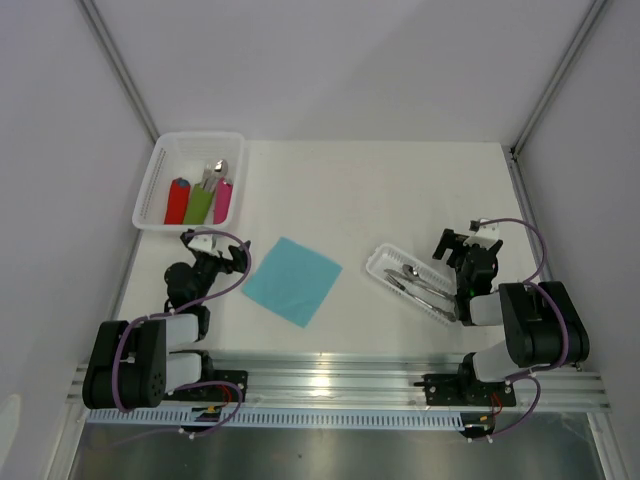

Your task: Place the utensils on the paper napkin and roll it up

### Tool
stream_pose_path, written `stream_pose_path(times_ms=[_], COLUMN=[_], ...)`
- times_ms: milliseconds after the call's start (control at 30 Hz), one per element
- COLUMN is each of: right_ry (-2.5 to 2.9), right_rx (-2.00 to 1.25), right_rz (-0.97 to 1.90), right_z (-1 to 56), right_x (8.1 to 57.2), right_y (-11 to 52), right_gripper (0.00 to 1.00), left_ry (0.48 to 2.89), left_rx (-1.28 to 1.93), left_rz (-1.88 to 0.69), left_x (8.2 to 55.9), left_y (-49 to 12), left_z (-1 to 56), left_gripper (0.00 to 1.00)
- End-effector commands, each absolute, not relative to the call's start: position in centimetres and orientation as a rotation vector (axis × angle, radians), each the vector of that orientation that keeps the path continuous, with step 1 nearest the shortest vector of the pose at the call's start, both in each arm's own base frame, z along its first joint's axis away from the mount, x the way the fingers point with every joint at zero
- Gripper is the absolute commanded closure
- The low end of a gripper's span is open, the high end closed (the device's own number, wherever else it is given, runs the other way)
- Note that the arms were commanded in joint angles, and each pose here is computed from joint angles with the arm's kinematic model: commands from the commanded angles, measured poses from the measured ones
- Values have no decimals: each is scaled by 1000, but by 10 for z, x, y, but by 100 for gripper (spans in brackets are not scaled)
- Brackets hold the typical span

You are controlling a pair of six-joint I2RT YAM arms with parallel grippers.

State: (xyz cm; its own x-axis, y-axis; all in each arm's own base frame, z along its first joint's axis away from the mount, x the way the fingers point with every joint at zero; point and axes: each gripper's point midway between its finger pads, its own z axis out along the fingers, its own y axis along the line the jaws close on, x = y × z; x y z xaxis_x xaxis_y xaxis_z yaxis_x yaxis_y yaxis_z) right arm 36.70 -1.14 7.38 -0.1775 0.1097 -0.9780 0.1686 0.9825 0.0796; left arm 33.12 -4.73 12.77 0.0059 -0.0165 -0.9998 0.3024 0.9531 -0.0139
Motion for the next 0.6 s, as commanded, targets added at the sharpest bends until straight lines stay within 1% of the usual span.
stream_pose_path(times_ms=[0,100,133,167,233,300,333,400,433,500,533,567], right_ry=[1694,1700,1694,1805,1738,1725,1687,1723,1752,1812,1884,1944], right_rx=[210,185,166,154,192,183,161,100,68,50,14,-4], right_rz=[-64,-45,-49,-70,-46,11,58,139,165,159,159,126], right_z=[92,95,109,94,148,179,205,220,237,244,235,237], right_x=[376,376,385,380,394,388,391,385,382,380,378,374], right_y=[-13,-9,-8,-7,-6,3,11,29,41,50,64,66], right_gripper=[1,1,0,1,0,2,6,10,15,19,21,23], left_ry=[1484,1483,1484,1484,1482,1465,1464,1464,1491,1478,1473,1470], left_rx=[259,259,260,260,262,316,323,327,322,327,324,327], left_rz=[-241,-241,-243,-243,-243,-250,-248,-249,-254,-250,-252,-252], left_x=[337,337,337,337,337,334,335,335,335,335,335,334], left_y=[-49,-49,-50,-50,-50,-56,-56,-57,-57,-57,-57,-57], left_z=[148,148,148,148,148,151,154,155,147,151,152,152], left_gripper=[0,1,0,0,0,1,1,1,0,1,1,0])
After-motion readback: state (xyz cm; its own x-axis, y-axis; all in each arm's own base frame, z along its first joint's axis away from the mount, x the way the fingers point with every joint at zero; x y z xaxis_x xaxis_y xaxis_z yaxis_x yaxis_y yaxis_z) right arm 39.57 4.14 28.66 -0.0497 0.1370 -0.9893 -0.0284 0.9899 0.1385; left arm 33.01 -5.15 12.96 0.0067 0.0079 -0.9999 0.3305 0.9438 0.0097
